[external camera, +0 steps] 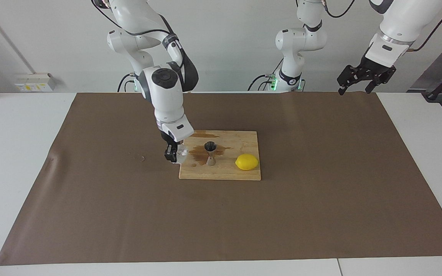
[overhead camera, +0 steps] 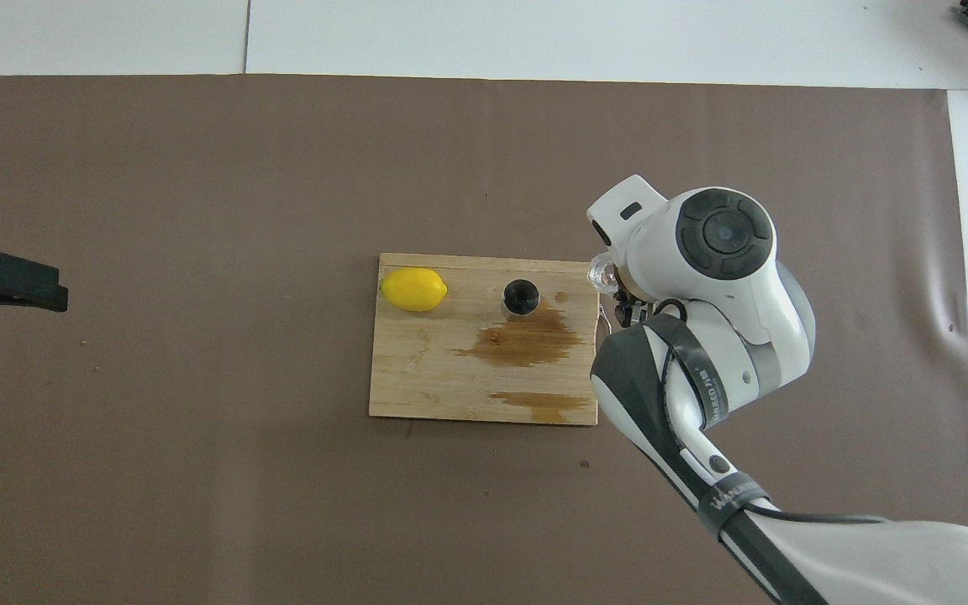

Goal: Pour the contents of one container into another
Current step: 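Carry the white cup back and set it down beside the board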

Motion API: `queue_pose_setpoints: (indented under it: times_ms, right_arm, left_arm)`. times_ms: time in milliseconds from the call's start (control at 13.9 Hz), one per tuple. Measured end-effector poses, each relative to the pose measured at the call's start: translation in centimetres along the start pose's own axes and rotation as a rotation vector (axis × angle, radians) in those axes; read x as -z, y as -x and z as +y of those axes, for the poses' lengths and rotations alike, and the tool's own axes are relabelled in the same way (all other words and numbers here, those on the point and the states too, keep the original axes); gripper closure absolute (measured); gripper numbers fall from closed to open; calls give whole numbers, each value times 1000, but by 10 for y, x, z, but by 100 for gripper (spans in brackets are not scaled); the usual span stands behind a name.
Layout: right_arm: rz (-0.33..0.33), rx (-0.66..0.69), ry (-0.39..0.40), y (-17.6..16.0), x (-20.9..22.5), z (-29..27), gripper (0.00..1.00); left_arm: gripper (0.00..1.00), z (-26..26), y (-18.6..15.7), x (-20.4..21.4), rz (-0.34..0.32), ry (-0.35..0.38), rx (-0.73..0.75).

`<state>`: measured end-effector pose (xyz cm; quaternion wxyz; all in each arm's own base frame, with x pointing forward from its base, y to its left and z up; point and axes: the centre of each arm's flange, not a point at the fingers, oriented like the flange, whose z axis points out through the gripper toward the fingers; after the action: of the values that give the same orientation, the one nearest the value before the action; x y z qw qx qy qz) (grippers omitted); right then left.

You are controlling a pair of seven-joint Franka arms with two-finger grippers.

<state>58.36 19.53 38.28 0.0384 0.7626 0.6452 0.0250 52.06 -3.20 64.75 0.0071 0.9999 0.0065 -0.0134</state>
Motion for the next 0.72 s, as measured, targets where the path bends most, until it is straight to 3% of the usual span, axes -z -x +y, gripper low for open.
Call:
queue_pose_setpoints:
  times_ms: [432,720]
  right_arm:
    - [108,-24,-100,115,-66,0,52]
    - [104,-54,-135,165,-84,-6,52]
  left_arm:
    - [0,0,0,0,0,0,0]
    - [0,0,0,0,0,0,0]
